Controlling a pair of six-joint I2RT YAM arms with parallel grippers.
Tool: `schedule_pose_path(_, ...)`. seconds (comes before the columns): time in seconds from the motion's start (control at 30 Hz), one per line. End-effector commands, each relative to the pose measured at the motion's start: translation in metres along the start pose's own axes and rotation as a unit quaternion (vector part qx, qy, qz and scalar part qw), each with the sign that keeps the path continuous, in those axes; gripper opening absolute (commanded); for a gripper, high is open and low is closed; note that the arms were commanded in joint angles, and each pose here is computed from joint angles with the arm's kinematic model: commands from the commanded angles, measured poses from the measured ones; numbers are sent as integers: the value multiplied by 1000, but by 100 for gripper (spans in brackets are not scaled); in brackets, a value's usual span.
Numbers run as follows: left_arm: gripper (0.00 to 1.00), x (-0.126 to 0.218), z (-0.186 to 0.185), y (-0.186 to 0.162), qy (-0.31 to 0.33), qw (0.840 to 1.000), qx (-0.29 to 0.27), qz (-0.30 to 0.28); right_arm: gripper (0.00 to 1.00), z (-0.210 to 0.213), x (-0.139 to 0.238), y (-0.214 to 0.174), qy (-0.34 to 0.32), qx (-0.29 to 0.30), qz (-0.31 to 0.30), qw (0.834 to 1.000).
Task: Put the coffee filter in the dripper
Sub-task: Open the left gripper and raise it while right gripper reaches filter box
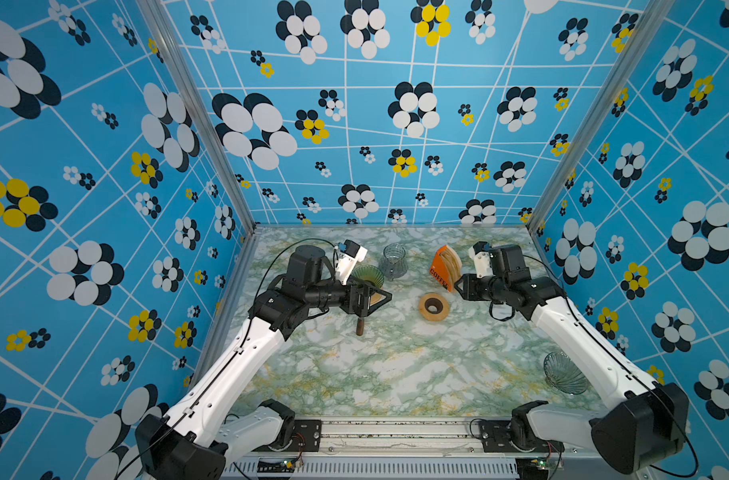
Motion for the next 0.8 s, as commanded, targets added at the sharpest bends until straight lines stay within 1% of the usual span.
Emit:
schedule_pose_path(0.0,99,-8,-20,25,-42,998,-52,3,38,-11,-14,11,5,-8,-6,1000)
schedule_pose_path(0.03,99,-11,-22,29,-41,997,-63,3,38,-14,-19,13,3,-10,-5,1000)
schedule_pose_path(0.1,99,-17,-23,33,-41,996,-83,-1,33,-21,-29,17,1,-18,-5,1000)
schedule_pose_path(0.23,99,-23,-20,29,-48,994,-95,8,28,-28,-41,27,7,-19,1,1000)
schedule_pose_path(0.3,99,-26,-16,22,-52,994,-92,13,25,-32,-46,32,10,-22,9,1000)
schedule_pose_path(0.5,99,-31,-16,10,-56,995,-82,24,22,-39,-66,44,10,-30,20,999)
schedule_pose_path(0.77,99,-34,-18,6,-55,994,-82,37,17,-41,-91,56,11,-36,43,998)
Point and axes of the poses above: each gripper's point midway between its finger pads, its own x axis back along the fingers, its own z axis along the line the jaws close on, y = z × x, the point moved 7 cm from there along x, back along the fingers, and after that the axes turned 1 degree about -x, right-handed, at the moved point
